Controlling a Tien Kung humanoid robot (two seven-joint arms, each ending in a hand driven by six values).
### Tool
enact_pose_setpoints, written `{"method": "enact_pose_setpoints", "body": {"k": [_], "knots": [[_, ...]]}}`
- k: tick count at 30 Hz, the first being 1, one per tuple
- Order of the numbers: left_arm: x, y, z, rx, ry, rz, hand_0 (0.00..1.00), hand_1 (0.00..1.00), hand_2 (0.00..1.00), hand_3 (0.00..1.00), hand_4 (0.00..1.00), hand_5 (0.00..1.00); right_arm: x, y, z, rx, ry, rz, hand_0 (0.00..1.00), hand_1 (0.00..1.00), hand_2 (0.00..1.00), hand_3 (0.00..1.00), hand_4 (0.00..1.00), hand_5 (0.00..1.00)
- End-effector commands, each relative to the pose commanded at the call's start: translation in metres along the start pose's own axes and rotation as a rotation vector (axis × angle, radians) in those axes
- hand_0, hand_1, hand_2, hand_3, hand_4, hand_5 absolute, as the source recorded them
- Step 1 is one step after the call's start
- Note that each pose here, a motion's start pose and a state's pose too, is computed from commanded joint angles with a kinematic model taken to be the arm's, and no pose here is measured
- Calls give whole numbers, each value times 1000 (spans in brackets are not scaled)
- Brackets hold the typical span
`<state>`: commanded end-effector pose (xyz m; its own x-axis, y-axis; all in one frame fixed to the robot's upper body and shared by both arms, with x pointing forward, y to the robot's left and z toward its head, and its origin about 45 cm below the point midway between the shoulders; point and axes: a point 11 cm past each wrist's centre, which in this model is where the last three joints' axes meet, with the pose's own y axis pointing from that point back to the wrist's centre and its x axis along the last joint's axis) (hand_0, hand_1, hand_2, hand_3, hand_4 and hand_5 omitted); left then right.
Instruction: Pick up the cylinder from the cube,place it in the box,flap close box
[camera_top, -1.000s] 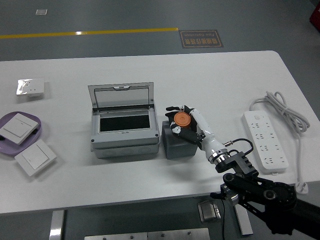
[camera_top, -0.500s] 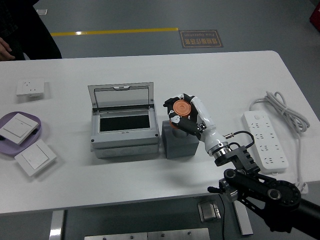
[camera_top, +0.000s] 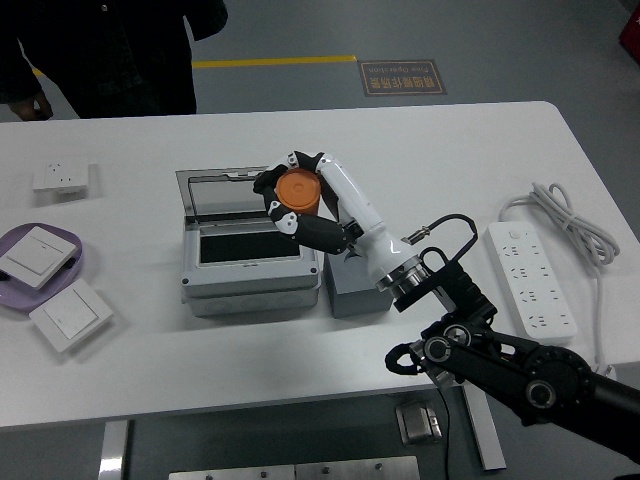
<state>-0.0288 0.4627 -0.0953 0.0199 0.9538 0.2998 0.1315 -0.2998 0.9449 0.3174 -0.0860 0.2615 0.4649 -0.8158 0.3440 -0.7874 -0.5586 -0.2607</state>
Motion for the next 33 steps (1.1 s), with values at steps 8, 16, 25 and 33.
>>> {"method": "enact_pose_setpoints", "body": {"k": [8,16,25,33], "knots": [[2,0,2,-1,-2,4,636,598,553,619,709,241,-27,-18,-11,6,202,-150,2,110,363,278,46,2],[4,1,2,-1,-5,7,636,598,552,619,709,244,-46,-25,-3,-42,431,-285,2,79,364,266,41,2],[6,1,4,-2,-8,11,635,598,552,620,710,245,-53,-35,21,-141,744,-339,2,79,373,272,90,2],[7,2,7,-6,-12,14,635,598,552,620,708,243,-47,-44,40,-163,805,-255,2,99,396,296,89,2]]}}
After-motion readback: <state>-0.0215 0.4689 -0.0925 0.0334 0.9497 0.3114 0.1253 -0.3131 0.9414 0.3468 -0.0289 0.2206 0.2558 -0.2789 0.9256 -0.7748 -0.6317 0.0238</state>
